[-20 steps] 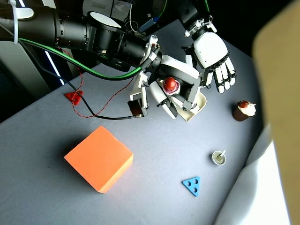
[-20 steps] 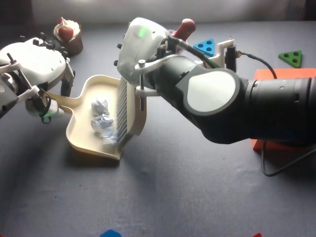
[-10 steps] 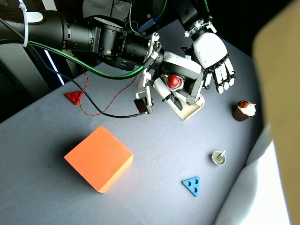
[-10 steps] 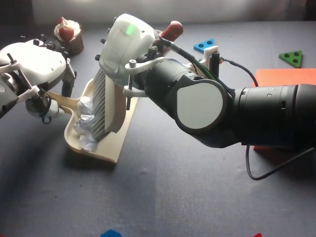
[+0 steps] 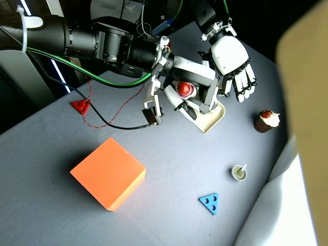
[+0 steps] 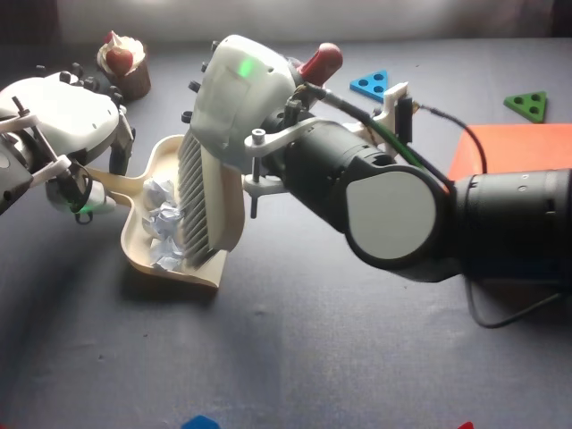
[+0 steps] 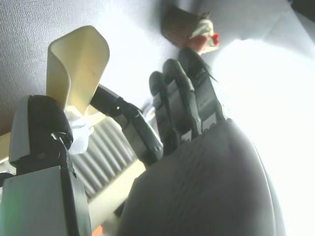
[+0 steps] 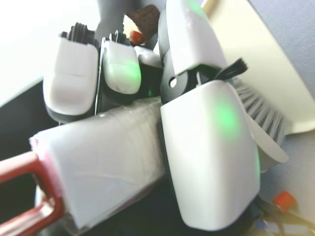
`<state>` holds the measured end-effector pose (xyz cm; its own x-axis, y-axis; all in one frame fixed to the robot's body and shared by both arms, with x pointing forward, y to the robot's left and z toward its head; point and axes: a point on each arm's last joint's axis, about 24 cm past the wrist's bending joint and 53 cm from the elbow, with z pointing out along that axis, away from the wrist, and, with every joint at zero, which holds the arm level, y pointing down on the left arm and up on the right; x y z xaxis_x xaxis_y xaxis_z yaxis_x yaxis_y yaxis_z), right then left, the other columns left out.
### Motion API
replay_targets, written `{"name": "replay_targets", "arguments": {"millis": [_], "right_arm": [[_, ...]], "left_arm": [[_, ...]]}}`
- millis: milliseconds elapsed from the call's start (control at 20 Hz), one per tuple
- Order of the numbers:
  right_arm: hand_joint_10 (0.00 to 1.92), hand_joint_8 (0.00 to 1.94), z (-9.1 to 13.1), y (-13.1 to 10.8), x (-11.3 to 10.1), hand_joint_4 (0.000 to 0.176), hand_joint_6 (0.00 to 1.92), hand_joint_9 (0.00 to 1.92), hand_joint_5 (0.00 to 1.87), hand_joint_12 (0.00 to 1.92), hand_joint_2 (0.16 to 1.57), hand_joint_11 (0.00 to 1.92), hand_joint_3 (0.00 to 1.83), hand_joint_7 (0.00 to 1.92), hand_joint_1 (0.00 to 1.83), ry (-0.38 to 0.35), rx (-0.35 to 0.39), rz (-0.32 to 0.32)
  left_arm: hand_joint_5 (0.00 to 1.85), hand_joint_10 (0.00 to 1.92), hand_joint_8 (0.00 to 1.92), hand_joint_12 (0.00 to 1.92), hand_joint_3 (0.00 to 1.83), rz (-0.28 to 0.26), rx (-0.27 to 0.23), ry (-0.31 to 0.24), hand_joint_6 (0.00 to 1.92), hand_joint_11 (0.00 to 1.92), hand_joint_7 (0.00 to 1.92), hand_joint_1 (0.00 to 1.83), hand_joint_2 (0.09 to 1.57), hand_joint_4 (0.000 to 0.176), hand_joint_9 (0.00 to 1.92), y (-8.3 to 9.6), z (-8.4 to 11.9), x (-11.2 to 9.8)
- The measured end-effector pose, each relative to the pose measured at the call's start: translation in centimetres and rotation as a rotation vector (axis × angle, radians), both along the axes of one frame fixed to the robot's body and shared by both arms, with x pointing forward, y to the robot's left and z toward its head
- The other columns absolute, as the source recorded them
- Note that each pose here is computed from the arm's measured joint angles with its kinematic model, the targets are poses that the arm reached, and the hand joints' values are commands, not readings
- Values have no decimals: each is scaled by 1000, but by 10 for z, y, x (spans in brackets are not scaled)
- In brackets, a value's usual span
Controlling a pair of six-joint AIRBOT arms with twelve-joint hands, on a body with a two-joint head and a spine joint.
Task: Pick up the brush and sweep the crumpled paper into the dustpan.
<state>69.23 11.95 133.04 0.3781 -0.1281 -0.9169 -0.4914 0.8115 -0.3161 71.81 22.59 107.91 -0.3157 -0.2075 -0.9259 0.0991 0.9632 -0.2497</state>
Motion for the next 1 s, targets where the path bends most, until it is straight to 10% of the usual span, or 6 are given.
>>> {"name": "replay_targets", "arguments": {"millis": [200, 350, 400, 500, 600, 1000], "right_arm": [[1921, 1941, 1, -11, 0, 0, 1921, 1405, 982, 1921, 1143, 1614, 1, 987, 1467, -4, -3, -7], [1921, 1941, 1, -18, -2, 0, 1921, 1425, 1002, 1921, 1143, 1612, 1, 1050, 1456, -5, -7, -7], [1921, 1941, 3, -22, -1, 0, 1921, 1422, 998, 1921, 1139, 1615, 0, 1039, 1460, -6, -7, -10], [1921, 1941, 4, -32, 3, 0, 1921, 1416, 992, 1921, 1143, 1611, 1, 1050, 1456, -9, -7, -27], [1921, 1941, 6, -47, 7, 0, 1921, 1414, 989, 1921, 1139, 1611, 0, 1048, 1475, -10, -8, -47], [1921, 1941, 7, -86, -6, 0, 1921, 1416, 1020, 1921, 1145, 1606, 2, 1050, 1473, -14, -46, -90]], "left_arm": [[1010, 2, 6, 539, 0, 1, -1, -1, 928, 109, 400, 1038, 1101, 145, 322, 0, 0, 0], [1057, 2, 3, 533, 0, 2, 0, -3, 854, 106, 404, 1087, 1084, 47, 322, 0, 1, 0], [1024, 1, 0, 534, 1, 2, -1, -2, 905, 89, 381, 1053, 1095, 113, 306, 0, 1, 0], [1018, 1, 3, 531, 1, 4, -3, -2, 915, 76, 382, 1046, 1097, 130, 303, 0, 1, 0], [1045, 0, 3, 537, 0, 5, -4, -1, 872, 67, 392, 1075, 1088, 72, 303, 0, 0, 0], [1048, 0, 0, 548, 0, 7, -5, -1, 867, 70, 386, 1088, 1087, 38, 308, 1, 0, 0]]}}
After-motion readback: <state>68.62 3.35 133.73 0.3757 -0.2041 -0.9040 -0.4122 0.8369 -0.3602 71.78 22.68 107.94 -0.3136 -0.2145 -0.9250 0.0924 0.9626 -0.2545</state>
